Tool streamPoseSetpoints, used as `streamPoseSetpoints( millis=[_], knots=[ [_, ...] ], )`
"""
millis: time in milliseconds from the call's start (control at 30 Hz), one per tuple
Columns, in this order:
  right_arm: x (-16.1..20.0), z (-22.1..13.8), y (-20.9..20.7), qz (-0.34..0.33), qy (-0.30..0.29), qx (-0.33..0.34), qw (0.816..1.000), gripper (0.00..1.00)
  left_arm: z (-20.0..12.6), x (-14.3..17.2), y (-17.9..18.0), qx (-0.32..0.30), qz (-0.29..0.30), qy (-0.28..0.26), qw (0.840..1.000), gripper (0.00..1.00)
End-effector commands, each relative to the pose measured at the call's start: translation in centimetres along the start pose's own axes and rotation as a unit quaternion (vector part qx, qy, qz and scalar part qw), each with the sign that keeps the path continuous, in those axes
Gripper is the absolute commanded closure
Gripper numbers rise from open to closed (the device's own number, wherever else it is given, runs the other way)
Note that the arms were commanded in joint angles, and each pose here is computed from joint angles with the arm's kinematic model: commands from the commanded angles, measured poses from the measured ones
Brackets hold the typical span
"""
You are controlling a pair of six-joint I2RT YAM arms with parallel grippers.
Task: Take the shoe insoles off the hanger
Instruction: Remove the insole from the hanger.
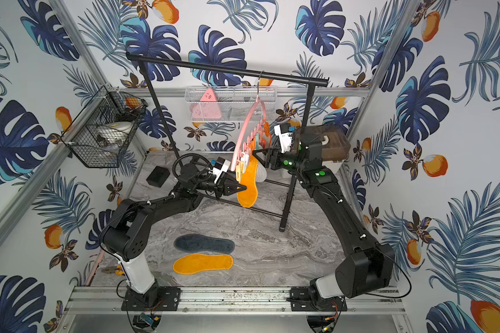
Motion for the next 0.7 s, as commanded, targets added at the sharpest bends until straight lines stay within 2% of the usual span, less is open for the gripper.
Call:
streamPoseSetpoints(
  millis=[0, 67, 300, 467, 667],
  knots=[
    [-0.6, -0.1, 0.2, 0.004, -0.007, -0.034, 0.999, 0.39, 0.0, -0.4, -0.5, 0.008, 0.017, -0.003, 1.000, 0.95],
    [-0.5, 0.0, 0.0, 0.006, 0.002, -0.045, 0.999, 0.45, 0.0, -0.4, -0.6, 0.010, 0.017, -0.002, 1.000, 0.95],
    [-0.4, 0.6, -0.3, 0.011, 0.022, -0.069, 0.997, 0.44, 0.0, -0.4, -0.5, 0.010, 0.012, 0.001, 1.000, 0.95],
    [-0.6, 0.8, -0.1, 0.016, 0.021, -0.090, 0.996, 0.33, -0.1, -0.5, -0.7, 0.010, 0.012, 0.002, 1.000, 0.95],
    [-1.0, 1.1, 0.4, 0.025, 0.027, -0.125, 0.991, 0.31, -0.2, -0.5, -1.0, 0.010, 0.016, 0.006, 1.000, 0.95]
  ],
)
Point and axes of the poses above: each gripper's point midway between its finger pads, its own z axis out along the fingers, its own y axis along the line the jaws close on, x = y × z, the point moved 9 cm from there along -z, back along the fingers, and after that the axes turned 8 degrees about z, right-handed, at the moved point
